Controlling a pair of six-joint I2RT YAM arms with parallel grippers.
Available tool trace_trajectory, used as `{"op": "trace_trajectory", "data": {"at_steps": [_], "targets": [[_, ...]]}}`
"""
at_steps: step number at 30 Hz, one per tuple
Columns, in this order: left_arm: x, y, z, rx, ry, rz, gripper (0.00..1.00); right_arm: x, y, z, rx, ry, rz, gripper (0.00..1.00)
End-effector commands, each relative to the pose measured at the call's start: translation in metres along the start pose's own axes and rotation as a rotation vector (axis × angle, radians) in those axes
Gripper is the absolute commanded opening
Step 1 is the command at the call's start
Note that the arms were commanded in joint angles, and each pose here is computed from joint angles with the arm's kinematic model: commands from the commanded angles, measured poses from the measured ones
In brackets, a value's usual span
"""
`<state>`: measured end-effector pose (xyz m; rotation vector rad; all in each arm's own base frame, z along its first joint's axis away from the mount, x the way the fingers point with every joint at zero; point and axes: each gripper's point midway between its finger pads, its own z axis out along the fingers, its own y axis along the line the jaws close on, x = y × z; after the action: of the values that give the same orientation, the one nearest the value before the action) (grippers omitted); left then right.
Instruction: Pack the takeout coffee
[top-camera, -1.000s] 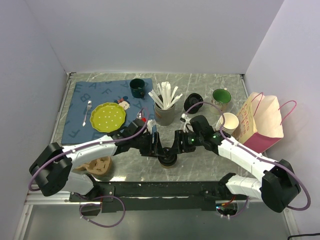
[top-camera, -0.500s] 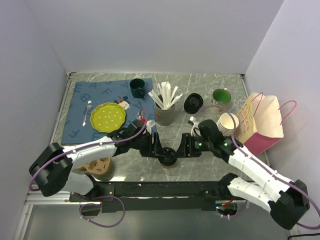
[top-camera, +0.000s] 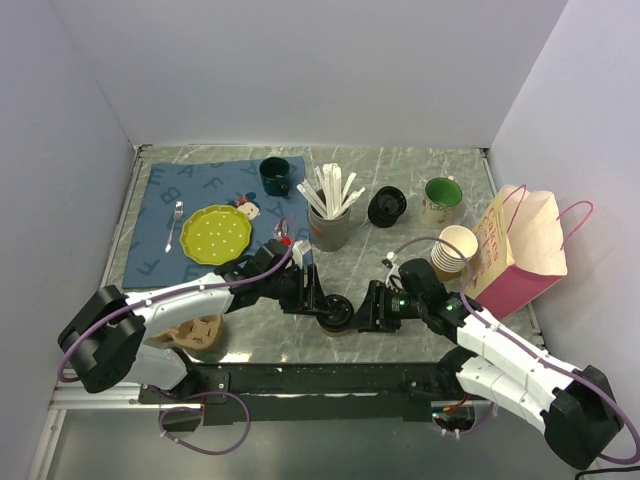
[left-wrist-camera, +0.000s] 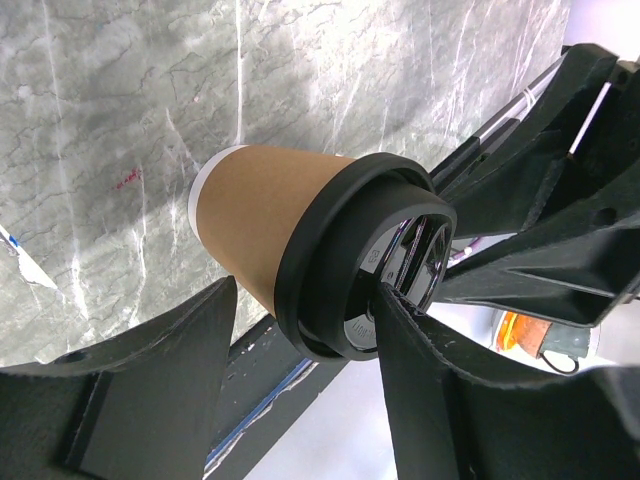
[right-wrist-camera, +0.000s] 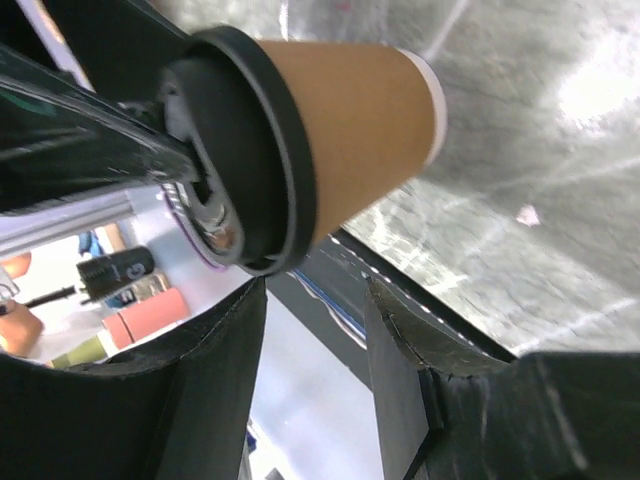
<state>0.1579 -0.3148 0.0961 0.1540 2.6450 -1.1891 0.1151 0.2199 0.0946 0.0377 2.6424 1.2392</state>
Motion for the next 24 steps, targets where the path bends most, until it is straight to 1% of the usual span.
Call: {"op": "trace_trajectory", "data": {"at_steps": [1, 5, 9, 15, 21, 23, 24], "targets": [[0.020, 0.051, 0.004, -0.188, 0.041, -0.018, 0.62, -0.015, 0.015, 0.002, -0.066, -0.055, -0.002, 0.51], [0.020, 0.053, 0.005, -0.193, 0.043, -0.017, 0.62, -0.014, 0.006, 0.007, -0.025, -0.049, 0.012, 0.48], [0.022, 0.056, 0.007, -0.199, 0.048, -0.020, 0.61, -0.017, -0.012, 0.010, 0.054, -0.067, 0.025, 0.42], [0.026, 0.062, 0.009, -0.212, 0.057, -0.030, 0.61, -0.007, -0.047, 0.010, 0.175, -0.089, 0.061, 0.33], [0.029, 0.069, 0.012, -0.233, 0.069, -0.038, 0.61, 0.007, -0.086, 0.013, 0.268, -0.117, 0.117, 0.30], [0.030, 0.071, 0.012, -0.239, 0.074, -0.039, 0.61, 0.008, -0.088, 0.013, 0.273, -0.116, 0.118, 0.30], [0.030, 0.071, 0.013, -0.240, 0.076, -0.038, 0.61, 0.004, -0.081, 0.009, 0.270, -0.117, 0.106, 0.31]]}}
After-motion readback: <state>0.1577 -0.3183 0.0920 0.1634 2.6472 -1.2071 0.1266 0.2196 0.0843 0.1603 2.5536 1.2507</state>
